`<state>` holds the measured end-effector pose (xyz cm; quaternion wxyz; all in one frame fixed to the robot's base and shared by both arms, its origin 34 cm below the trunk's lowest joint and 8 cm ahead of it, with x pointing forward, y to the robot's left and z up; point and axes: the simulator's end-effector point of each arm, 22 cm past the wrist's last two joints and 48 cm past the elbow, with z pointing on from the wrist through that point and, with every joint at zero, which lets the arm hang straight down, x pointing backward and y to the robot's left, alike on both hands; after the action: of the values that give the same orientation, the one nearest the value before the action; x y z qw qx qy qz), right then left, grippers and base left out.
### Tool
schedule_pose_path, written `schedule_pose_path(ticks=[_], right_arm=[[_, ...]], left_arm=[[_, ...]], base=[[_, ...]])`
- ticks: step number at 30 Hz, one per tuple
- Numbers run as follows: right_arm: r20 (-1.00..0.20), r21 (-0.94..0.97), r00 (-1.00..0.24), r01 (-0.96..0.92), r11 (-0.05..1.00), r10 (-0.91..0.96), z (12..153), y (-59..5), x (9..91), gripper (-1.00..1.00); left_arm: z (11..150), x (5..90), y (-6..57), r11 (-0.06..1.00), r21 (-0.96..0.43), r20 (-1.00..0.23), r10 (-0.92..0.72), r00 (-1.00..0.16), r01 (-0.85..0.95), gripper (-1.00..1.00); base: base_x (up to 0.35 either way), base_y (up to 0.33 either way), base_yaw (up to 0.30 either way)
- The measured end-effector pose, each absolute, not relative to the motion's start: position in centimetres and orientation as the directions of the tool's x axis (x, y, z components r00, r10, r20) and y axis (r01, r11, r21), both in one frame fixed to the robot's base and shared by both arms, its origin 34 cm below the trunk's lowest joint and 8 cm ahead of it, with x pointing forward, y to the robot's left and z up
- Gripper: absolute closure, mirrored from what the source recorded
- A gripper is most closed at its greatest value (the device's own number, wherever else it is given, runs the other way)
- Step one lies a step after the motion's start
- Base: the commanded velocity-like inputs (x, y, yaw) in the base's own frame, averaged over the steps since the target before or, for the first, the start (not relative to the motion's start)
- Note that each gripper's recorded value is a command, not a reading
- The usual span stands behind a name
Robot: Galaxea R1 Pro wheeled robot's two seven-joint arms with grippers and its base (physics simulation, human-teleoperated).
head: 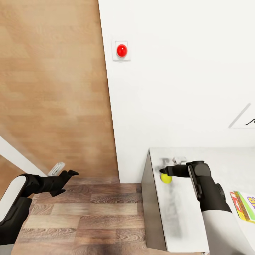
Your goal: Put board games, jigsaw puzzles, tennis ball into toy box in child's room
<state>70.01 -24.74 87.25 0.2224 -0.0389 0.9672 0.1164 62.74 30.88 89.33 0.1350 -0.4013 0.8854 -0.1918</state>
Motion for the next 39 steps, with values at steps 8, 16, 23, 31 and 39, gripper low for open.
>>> schedule_pose_path(ticks=[8, 16, 23, 31, 39], right_arm=[[-0.433, 0.207, -0.901, -0.125, 0.97, -0.024, 87.0, -24.8, 69.7, -1.0], [-0.428, 0.206, -0.903, -0.123, 0.971, -0.024, 86.8, -24.9, 69.5, -1.0], [-0.422, 0.207, -0.906, -0.122, 0.971, -0.024, 86.5, -24.9, 69.4, -1.0], [-0.419, 0.207, -0.908, -0.121, 0.971, -0.023, 86.4, -24.9, 69.3, -1.0], [-0.413, 0.204, -0.91, -0.117, 0.972, -0.023, 86.2, -25.0, 69.2, -1.0]], left_arm=[[89.3, 62.7, 30.9, 0.604, -0.448, -0.085, -0.763, -0.641, -0.659, -1.0], [89.3, 62.7, 30.9, 0.604, -0.448, -0.085, -0.763, -0.641, -0.659, -1.0], [89.3, 62.7, 30.9, 0.604, -0.448, -0.085, -0.763, -0.641, -0.659, -1.0], [89.3, 62.7, 30.9, 0.604, -0.448, -0.085, -0.763, -0.64, -0.659, -1.0], [89.3, 62.7, 30.9, 0.604, -0.448, -0.085, -0.763, -0.641, -0.659, -1.0]], base=[[0.0, 0.0, 0.0], [0.0, 0.0, 0.0], [0.0, 0.0, 0.0], [0.0, 0.0, 0.0], [0.0, 0.0, 0.0]])
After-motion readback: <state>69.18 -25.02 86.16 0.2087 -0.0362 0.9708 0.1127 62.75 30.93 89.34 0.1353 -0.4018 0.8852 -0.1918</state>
